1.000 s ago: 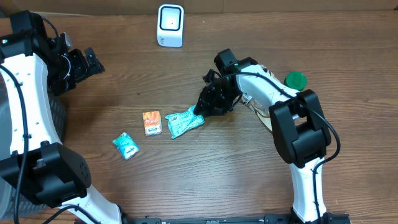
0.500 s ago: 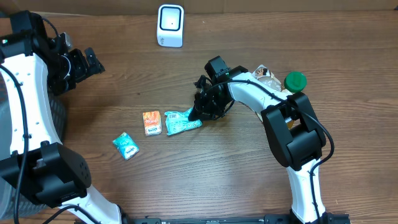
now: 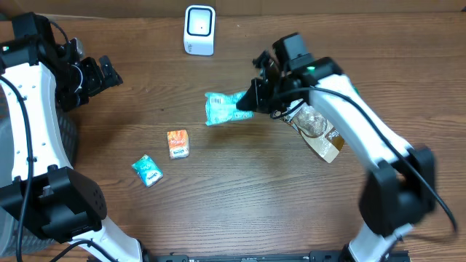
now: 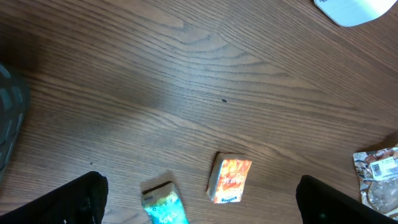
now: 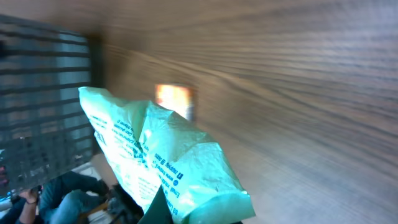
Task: Scan the item barcode
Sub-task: 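Lift the packet and carry it toward the white scanner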
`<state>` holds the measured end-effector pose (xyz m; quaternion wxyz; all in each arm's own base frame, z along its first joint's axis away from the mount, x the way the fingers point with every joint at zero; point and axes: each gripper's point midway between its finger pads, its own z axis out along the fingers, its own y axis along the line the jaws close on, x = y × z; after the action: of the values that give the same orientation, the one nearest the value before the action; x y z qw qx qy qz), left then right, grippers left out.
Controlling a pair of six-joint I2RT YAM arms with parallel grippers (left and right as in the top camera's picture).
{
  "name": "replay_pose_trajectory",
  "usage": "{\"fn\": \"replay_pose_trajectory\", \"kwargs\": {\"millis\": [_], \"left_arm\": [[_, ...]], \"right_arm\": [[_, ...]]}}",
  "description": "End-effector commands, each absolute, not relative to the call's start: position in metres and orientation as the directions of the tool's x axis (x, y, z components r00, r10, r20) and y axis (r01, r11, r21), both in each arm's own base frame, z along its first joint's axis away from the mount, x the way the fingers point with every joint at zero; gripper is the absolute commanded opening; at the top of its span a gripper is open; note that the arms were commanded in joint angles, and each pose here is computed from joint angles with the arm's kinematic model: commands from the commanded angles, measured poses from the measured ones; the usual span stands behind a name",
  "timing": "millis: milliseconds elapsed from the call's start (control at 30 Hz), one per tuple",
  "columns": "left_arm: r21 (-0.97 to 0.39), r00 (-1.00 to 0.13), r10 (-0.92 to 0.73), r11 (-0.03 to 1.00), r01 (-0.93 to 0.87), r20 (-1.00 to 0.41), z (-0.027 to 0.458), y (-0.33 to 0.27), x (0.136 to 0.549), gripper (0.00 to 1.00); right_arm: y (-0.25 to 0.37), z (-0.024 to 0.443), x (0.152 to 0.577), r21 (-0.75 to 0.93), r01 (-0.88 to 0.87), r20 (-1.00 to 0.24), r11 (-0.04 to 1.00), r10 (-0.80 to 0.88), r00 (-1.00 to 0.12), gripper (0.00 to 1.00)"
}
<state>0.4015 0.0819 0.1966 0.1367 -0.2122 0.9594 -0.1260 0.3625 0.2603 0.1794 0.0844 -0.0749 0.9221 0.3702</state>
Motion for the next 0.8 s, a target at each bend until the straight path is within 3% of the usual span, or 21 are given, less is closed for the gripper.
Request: {"fn": "replay_pose_trajectory", "kwargs": {"millis": [0,200,400,633,767], "left_arm": [[-0.314,-0.865,-0.446,0.875,-0.368,-0.229,0.206,0.080,0.404,1.00],[-0.312,-0.865,-0.446,0.876,-0.369,-0.230,0.205,0.080,0.404,1.00],[-0.312,-0.865,-0.446,0.876,-0.369,-0.229,0.205,0.080,0.404,1.00],[-0.312,-0.865,-0.446,0.876,-0.369,-0.230,0.205,0.080,0.404,1.00],[-0.312,-0.865,-0.446,0.876,-0.369,-0.229,0.205,0.080,0.404,1.00]], "right_arm": [[0.256,0.245,0.346,0.678,-0.285,-0.332,0.678,-0.064,-0.941,0.04],[0.238,0.284,0.323,0.674,-0.241,-0.354,0.698,0.018,-0.935,0.04],[0.231,0.287,0.322,0.671,-0.139,-0.296,0.728,0.091,-0.951,0.04],[0.231,0.309,0.388,0.504,-0.164,-0.432,0.848,0.082,-0.898,0.04],[0.237,0.308,0.483,0.185,-0.194,-0.697,0.963,-0.010,-0.717,0.04]]}}
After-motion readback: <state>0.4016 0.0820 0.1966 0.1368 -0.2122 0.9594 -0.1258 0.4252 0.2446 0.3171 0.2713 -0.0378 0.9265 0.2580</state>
